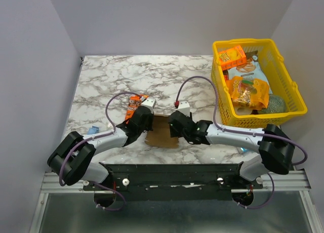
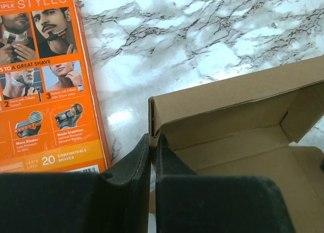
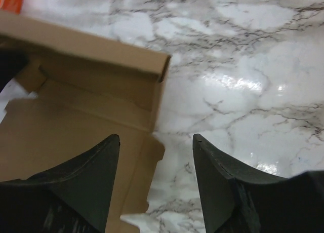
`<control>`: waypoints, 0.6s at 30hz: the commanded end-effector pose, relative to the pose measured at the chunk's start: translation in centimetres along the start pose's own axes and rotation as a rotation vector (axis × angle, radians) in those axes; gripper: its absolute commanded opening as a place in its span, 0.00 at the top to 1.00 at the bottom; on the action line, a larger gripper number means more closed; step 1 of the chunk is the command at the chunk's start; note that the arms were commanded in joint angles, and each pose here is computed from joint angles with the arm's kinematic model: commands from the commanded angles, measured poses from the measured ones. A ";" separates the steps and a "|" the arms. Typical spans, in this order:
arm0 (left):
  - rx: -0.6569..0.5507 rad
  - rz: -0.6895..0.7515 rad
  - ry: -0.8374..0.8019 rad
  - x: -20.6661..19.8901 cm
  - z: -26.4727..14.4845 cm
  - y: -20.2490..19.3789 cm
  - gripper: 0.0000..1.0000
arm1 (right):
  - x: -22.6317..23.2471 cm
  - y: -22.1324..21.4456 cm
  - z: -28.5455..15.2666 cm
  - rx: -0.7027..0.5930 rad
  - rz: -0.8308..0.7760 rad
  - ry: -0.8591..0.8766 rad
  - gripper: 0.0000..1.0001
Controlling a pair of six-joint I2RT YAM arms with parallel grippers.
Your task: Fold the paper box
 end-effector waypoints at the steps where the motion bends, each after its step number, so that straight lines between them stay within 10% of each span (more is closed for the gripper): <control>1: 0.116 0.052 -0.016 -0.1 0.0 -0.8 1.00 | 0.4 -1.3 -3.2 0.061 -0.092 0.166 0.31; 7: 0.240 0.074 -0.044 -0.8 0.1 -1.1 0.96 | 0.0 0.3 -5.2 0.078 -0.071 0.211 0.21; 11: 0.225 0.064 -0.061 -1.2 -0.5 -0.3 0.61 | -0.1 1.9 -5.1 0.099 -0.031 0.257 0.21; 18: 0.177 0.031 -0.117 -2.2 -1.8 1.4 0.29 | -1.9 3.7 -3.7 0.090 -0.004 0.281 0.21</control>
Point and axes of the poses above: each gripper's point midway between its finger pads, its own z axis out along the fingers, its own x axis along the line the jaws close on, y = z × x, the point moved 6 cm from there along -z, back along the fingers, and after that the axes turned 8 degrees about -z, right-handed, at the moved point
